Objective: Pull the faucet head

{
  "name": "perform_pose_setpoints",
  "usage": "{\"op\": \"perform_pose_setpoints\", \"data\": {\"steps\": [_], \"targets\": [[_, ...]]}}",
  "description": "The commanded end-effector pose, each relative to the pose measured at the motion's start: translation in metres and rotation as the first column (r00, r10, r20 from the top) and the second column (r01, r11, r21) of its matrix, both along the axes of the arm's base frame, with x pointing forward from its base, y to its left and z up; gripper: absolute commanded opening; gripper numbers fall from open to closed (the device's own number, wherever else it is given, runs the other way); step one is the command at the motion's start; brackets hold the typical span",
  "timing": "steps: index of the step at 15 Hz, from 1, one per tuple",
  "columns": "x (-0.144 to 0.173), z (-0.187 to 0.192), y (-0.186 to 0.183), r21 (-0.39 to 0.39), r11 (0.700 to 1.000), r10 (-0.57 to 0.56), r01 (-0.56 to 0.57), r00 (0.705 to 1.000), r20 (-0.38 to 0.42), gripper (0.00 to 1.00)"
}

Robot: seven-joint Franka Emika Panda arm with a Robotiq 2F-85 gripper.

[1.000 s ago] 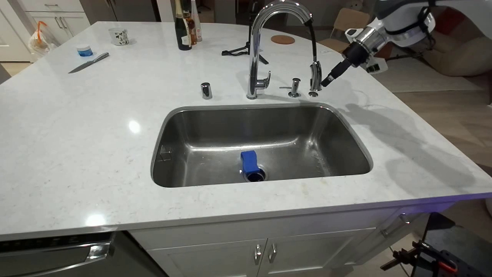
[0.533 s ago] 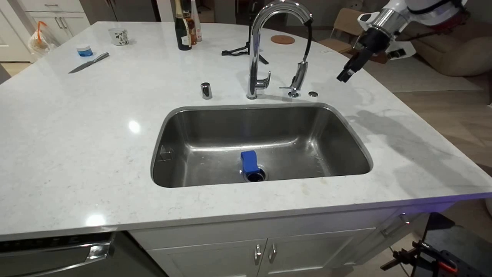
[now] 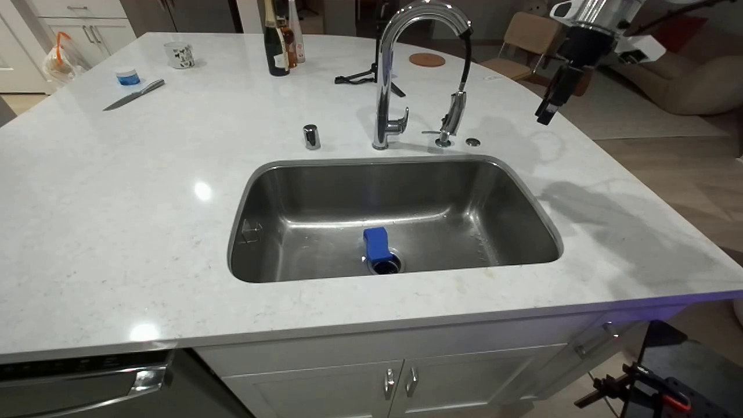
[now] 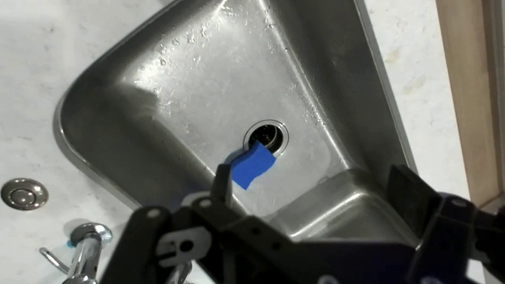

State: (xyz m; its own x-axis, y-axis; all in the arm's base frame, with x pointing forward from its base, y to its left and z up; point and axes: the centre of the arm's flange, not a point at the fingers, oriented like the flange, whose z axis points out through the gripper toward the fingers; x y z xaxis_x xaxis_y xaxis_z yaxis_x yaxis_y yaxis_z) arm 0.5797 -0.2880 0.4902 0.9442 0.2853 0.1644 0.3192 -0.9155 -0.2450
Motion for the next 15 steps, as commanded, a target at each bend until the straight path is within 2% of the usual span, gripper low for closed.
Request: {"op": "perform_pose_setpoints", "data": {"steps": [1, 4, 5, 8, 9, 11, 13, 15], "targets": [[-0.026, 0.018, 0.042, -0.108, 0.994, -0.027, 0.022, 0.999, -0.047, 1.0], [-0.036, 0.029, 0.073, -0.178, 0.984, -0.038, 0.026, 0.997, -0.06, 1.0], [-0.037, 0.032, 0.083, -0.184, 0.982, -0.043, 0.039, 0.999, -0.015, 1.0], [-0.036, 0.029, 0.106, -0.121, 0.992, -0.019, 0.032, 0.994, 0.11, 1.0], [-0.031, 0.022, 0.113, -0.074, 0.994, -0.069, 0.079, 0.989, 0.133, 1.0], [-0.025, 0.01, 0.131, -0.044, 0.987, -0.143, 0.158, 0.961, 0.235, 1.0], [-0.022, 0.001, 0.146, -0.053, 0.977, -0.186, 0.208, 0.945, 0.268, 1.0], [-0.027, -0.007, 0.157, -0.048, 0.974, -0.205, 0.223, 0.947, 0.249, 1.0]]}}
